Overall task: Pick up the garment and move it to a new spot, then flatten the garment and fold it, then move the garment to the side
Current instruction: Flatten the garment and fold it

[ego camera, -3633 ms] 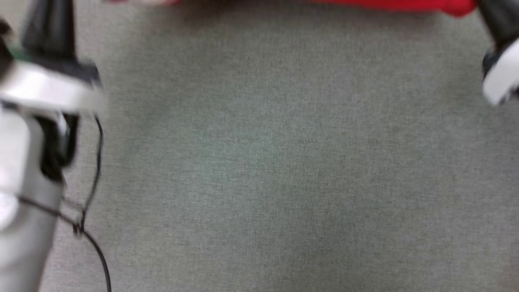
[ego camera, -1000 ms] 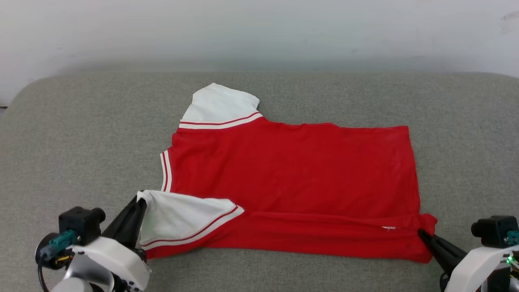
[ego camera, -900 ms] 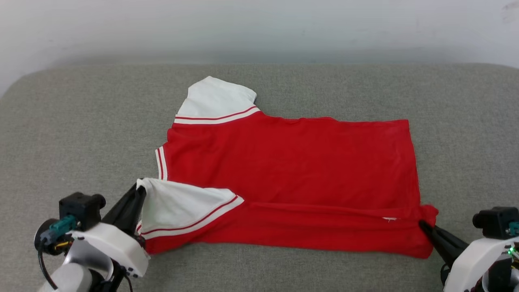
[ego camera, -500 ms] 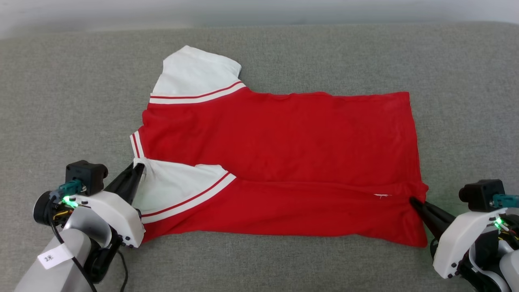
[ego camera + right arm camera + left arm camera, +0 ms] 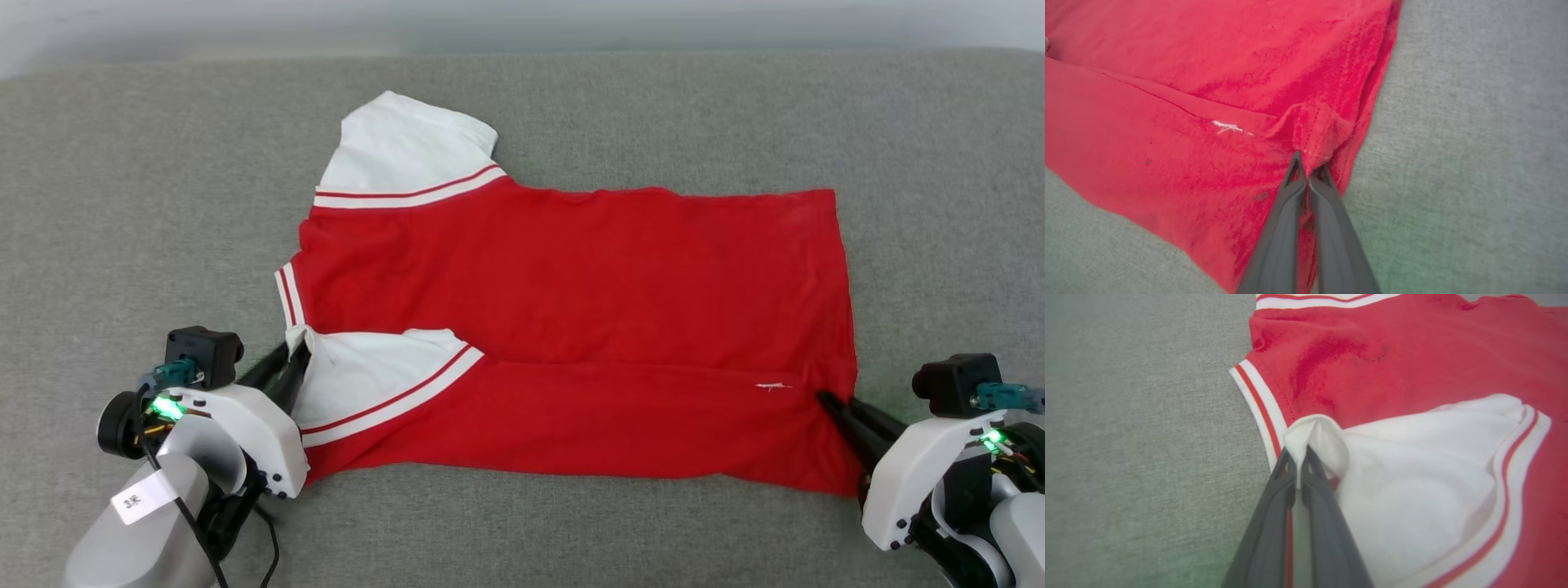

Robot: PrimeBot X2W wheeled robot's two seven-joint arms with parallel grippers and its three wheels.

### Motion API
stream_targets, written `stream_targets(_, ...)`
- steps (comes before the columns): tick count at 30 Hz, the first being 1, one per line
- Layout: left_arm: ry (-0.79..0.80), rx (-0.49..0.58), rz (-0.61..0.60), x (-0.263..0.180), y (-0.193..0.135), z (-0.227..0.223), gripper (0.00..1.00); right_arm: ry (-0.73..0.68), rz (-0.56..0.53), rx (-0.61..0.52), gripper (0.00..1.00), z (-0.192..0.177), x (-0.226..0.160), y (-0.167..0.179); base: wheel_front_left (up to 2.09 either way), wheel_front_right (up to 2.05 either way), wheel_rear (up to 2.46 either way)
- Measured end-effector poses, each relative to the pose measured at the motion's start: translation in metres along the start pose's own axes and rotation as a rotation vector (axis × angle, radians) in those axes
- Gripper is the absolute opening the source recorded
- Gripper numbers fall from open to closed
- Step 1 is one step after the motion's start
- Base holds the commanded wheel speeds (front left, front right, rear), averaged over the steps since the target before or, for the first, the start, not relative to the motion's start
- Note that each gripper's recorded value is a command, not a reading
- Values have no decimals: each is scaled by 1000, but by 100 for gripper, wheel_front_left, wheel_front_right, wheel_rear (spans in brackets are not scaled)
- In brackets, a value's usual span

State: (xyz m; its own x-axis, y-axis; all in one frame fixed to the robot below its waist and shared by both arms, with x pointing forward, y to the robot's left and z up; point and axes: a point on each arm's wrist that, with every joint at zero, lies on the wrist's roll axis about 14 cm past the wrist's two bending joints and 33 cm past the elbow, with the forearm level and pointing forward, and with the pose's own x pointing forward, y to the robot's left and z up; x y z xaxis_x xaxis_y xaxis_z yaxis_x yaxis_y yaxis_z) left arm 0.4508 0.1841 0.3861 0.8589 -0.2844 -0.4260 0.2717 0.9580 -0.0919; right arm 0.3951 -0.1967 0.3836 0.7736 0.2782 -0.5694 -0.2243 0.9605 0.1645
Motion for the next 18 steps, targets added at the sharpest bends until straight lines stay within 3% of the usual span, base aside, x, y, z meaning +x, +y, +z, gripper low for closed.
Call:
stream_targets(10, -79, 55, 30, -25, 16, 47, 100, -155, 10, -43, 100, 41, -17, 10, 0, 0, 0)
stream_targets(18, 39, 75, -5, -45, 15, 67, 100, -206, 29, -87, 100, 57, -27, 24, 0, 0, 0)
